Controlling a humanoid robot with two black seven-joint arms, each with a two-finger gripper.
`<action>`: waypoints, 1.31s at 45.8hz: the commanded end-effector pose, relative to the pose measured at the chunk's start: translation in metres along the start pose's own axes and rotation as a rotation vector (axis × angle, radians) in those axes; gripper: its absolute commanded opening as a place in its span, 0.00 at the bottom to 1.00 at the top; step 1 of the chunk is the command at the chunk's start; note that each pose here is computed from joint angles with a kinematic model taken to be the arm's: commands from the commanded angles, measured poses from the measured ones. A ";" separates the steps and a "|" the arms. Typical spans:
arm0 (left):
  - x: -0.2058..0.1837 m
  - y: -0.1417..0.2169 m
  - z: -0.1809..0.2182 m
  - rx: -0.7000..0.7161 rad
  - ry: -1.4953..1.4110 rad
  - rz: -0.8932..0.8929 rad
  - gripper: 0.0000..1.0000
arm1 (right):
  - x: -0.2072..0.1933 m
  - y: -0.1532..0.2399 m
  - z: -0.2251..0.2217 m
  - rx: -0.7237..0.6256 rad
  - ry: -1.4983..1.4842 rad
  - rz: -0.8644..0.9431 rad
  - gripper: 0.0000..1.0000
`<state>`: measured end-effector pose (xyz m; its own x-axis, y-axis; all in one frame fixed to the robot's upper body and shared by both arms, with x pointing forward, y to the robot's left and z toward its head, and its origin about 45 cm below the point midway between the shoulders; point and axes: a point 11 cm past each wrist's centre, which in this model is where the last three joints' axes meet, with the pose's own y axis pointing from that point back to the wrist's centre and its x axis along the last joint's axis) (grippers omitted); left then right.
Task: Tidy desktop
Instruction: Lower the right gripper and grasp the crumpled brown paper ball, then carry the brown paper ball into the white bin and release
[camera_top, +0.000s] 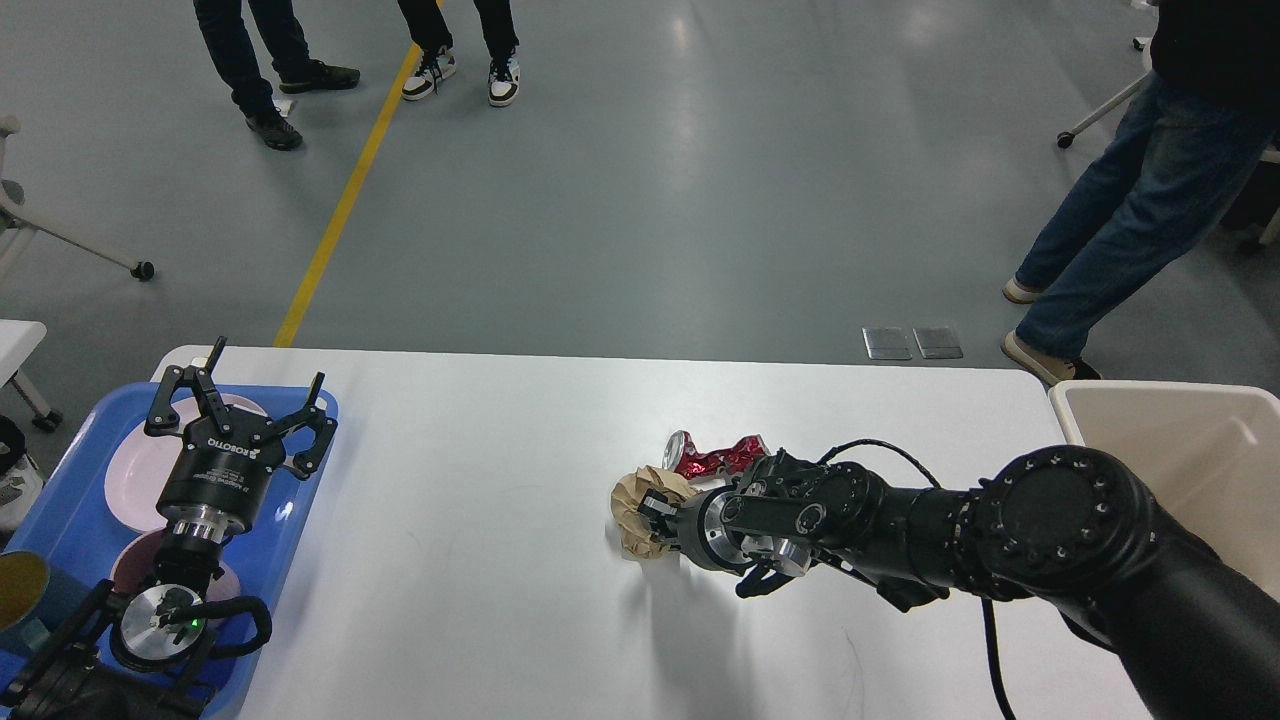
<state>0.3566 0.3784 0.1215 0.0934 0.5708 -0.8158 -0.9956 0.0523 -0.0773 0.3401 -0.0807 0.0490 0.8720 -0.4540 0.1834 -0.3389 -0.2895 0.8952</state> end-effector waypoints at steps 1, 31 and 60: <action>0.000 0.000 0.000 0.000 0.000 0.000 0.96 | -0.004 0.003 -0.008 0.011 0.013 -0.016 0.00; 0.000 0.000 0.000 0.000 0.000 0.000 0.96 | 0.083 0.200 0.004 -0.180 0.327 -0.123 0.00; 0.000 0.000 0.000 0.000 0.000 0.000 0.96 | 0.124 0.323 0.046 -0.455 0.297 0.006 0.00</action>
<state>0.3566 0.3784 0.1215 0.0934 0.5709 -0.8157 -0.9956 0.0523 -0.0774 0.3129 -0.2279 0.3443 0.9866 -0.0400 0.1580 -0.1553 0.0632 0.9858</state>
